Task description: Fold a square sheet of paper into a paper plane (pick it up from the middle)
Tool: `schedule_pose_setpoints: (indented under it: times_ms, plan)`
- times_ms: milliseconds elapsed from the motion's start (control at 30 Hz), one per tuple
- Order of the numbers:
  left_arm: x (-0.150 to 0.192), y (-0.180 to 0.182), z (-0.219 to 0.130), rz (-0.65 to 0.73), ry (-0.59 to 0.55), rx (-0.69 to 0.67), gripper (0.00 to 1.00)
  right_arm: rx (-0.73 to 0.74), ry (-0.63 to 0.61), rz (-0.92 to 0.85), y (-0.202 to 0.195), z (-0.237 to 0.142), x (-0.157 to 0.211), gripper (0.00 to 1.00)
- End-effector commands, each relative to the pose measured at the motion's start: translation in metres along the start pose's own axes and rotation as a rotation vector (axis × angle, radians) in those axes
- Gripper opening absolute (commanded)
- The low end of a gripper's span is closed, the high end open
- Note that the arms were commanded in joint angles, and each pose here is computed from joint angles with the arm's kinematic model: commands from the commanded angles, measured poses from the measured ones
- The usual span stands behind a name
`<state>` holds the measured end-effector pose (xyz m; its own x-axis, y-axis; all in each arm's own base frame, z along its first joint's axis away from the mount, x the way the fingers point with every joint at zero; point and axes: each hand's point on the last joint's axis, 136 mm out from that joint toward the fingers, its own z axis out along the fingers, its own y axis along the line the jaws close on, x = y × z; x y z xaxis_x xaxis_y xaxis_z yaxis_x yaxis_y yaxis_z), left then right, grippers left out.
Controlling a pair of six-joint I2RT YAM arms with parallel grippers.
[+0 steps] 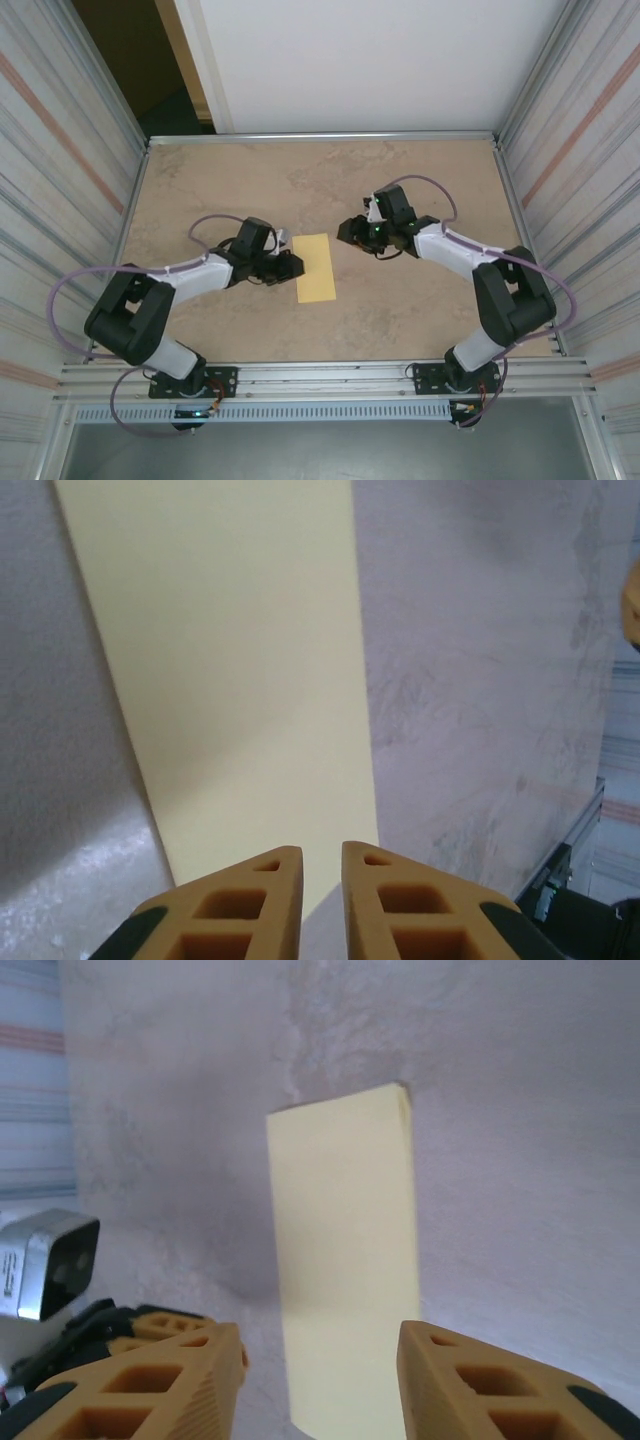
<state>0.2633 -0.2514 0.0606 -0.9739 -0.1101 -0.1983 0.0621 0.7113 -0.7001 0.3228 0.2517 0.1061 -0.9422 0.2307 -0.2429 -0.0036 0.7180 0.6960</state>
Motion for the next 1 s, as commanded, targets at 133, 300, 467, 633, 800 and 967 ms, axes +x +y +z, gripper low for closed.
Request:
schedule_pose_setpoints:
  times_ms: [133,300,467,633,800,967]
  plan:
    - [-0.019,0.001,0.015,-0.052,-0.02,0.011,0.19,0.061,0.048,0.089,-0.027,0.003,0.033,0.48]
    - [-0.015,0.012,0.027,-0.066,0.013,-0.01,0.19,0.066,0.077,0.093,-0.023,0.011,0.047,0.46]
    - [0.0,0.03,0.032,-0.094,0.047,-0.048,0.19,0.07,0.101,0.125,-0.024,0.018,0.06,0.46]
    - [0.017,0.048,0.035,-0.113,0.078,-0.083,0.19,0.063,0.137,0.151,-0.022,0.022,0.076,0.44]
    - [0.027,0.06,0.035,-0.11,0.099,-0.117,0.18,0.073,0.195,0.176,-0.026,0.025,0.097,0.44]
    - [0.03,0.066,0.036,-0.108,0.106,-0.135,0.18,0.082,0.232,0.202,-0.031,0.028,0.112,0.43]
